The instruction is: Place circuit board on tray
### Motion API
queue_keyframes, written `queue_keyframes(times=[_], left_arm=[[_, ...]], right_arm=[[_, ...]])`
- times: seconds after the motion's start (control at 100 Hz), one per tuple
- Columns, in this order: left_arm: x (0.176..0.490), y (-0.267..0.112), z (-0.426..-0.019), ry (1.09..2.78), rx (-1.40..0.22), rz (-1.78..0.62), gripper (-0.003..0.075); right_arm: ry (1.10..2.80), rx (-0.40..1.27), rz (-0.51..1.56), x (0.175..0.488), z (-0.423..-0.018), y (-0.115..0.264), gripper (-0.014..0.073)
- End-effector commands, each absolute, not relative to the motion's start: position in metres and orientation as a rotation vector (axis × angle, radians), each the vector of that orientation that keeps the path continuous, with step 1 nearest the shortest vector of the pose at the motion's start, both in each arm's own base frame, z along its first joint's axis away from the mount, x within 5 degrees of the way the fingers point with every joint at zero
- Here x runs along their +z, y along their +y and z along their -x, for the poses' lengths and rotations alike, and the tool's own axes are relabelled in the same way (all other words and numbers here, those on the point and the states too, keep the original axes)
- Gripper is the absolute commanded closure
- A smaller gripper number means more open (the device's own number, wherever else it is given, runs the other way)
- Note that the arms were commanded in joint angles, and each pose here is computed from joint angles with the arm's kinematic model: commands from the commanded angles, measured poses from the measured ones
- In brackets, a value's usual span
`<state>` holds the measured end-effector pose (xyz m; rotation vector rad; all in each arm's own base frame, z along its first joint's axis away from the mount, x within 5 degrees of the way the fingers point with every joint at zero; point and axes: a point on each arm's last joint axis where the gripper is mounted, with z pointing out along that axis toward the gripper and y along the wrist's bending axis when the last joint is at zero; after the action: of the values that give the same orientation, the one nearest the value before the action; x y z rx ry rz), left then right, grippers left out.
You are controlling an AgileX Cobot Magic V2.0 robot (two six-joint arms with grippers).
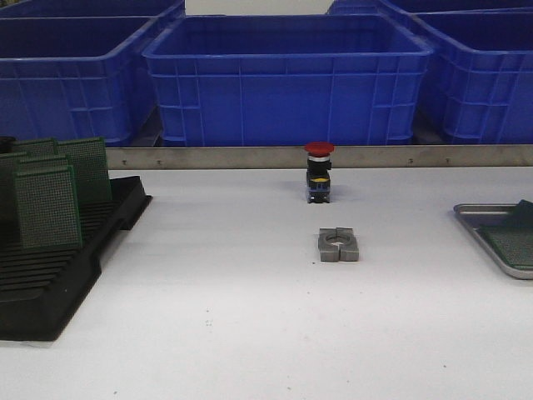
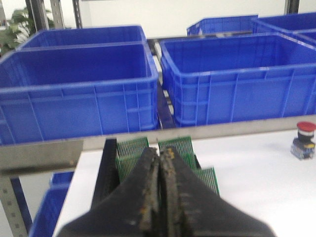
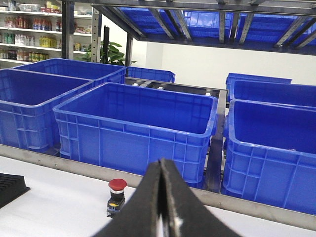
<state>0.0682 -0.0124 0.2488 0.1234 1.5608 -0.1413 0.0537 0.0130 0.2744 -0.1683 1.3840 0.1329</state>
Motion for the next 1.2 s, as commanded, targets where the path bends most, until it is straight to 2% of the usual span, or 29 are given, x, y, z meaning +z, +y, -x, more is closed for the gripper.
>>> queue_keyframes(times=[0.0, 0.18, 0.27, 0.55, 1.19], left_arm=[[0.246, -0.009, -0.068, 1.549, -0.157, -0.056, 0.0741], [0.201, -0.008, -0.064, 1.575, -0.188, -0.014, 0.0741], [0.193, -0.006, -0.058, 1.638, -0.156, 0.001, 0.0741], [0.191, 0.000, -0.055, 1.647, -0.046, 0.047, 0.0741], [0.192, 0.000, -0.055, 1.632, -0.056, 0.051, 0.0741]], right_arm=[[1.365, 0.128, 0.162, 0.283, -0.053, 0.012, 0.0654], [1.365, 0.128, 0.162, 0.283, -0.053, 0.012, 0.0654], [1.365, 0.128, 0.162, 0.283, -0.053, 0.012, 0.0654], [1.370, 0.134, 0.170, 0.282, -0.053, 0.013, 0.0654], [1.370, 0.137, 0.174, 0.282, -0.053, 0.014, 0.0654]])
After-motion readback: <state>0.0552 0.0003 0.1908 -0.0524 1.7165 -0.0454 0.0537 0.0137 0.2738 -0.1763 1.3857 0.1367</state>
